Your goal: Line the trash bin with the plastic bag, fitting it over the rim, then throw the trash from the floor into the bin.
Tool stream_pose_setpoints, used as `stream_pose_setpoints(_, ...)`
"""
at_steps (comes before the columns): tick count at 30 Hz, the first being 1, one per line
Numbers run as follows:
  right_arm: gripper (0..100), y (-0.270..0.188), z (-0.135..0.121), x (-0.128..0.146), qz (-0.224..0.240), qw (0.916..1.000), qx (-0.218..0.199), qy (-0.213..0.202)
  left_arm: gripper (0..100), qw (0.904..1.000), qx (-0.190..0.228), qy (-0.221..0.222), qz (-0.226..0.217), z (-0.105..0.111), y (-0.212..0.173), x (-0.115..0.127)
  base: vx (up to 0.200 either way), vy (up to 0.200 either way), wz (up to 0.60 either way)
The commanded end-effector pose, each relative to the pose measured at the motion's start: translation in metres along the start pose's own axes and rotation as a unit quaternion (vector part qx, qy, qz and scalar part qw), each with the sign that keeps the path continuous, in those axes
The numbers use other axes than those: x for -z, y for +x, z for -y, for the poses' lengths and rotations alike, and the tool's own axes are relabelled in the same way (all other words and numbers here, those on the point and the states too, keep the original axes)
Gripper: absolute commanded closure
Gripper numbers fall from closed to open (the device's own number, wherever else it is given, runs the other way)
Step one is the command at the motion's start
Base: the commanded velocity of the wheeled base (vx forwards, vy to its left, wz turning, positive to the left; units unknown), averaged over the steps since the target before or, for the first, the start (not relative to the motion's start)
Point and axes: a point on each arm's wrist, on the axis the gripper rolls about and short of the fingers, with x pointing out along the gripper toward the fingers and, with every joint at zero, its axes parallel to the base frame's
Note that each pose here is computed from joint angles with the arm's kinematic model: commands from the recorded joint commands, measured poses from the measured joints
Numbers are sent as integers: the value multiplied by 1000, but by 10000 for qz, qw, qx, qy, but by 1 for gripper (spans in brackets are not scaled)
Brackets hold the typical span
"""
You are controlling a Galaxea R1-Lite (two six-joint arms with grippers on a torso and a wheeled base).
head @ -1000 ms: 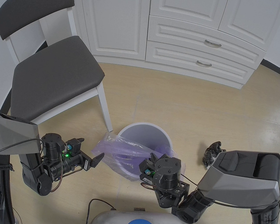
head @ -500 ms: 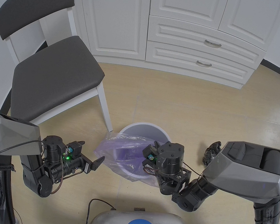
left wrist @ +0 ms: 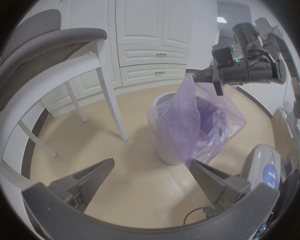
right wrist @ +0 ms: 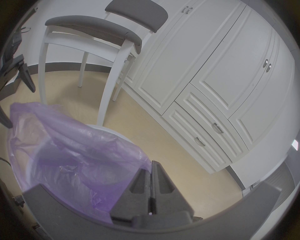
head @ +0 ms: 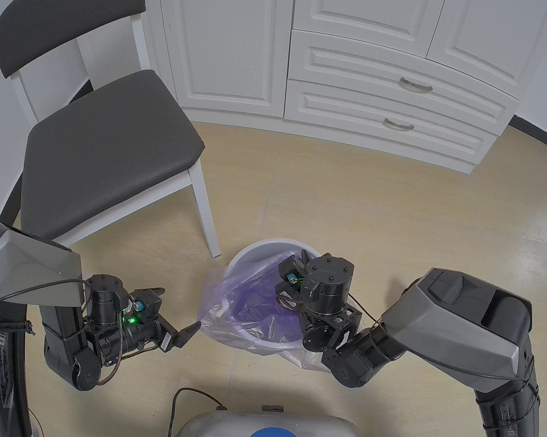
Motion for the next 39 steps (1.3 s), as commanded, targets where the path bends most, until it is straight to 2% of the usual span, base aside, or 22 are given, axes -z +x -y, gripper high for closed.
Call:
stream_pose_setpoints(1, 100, 5, -8, 7, -39, 10000, -11, -27, 0, 9999, 28, -17, -145, 1, 0, 8, 0, 0, 0)
stream_pose_setpoints(4, 100, 9, -10, 6, -10, 10000, 23, -3, 0, 9996, -51, 65, -285, -6, 4, 19, 0, 0, 0)
stream_pose_setpoints(9, 100, 12, -8, 4, 28, 10000, 74, 42, 0, 9998, -114, 48, -121, -15, 3, 15, 0, 0, 0)
stream_pose_setpoints(15, 100, 15, -3, -3, 51, 9999, 114, 74, 0, 9999, 82, -11, 120, -18, -3, 6, 0, 0, 0)
stream_pose_setpoints(17, 100, 15, -4, -2, 37, 9999, 102, 60, 0, 9997, 185, -44, 174, -18, -4, 5, 0, 0, 0)
stream_pose_setpoints(22, 100, 9, -17, 5, -23, 10000, -58, -41, 0, 9934, 997, -218, 524, -15, -15, -3, 0, 0, 0)
stream_pose_setpoints(24, 100, 10, -19, 6, -23, 10000, -58, -41, 0, 9919, 1083, -268, 613, -17, -21, -7, 0, 0, 0)
stream_pose_setpoints(32, 100, 20, -1, -7, 18, 10000, 56, 36, 0, 9923, 872, -186, 859, -29, -33, -20, 0, 0, 0)
stream_pose_setpoints(39, 100, 35, 0, -23, 246, 9994, 157, 202, 0, 9925, 844, -166, 866, -29, -32, -21, 0, 0, 0)
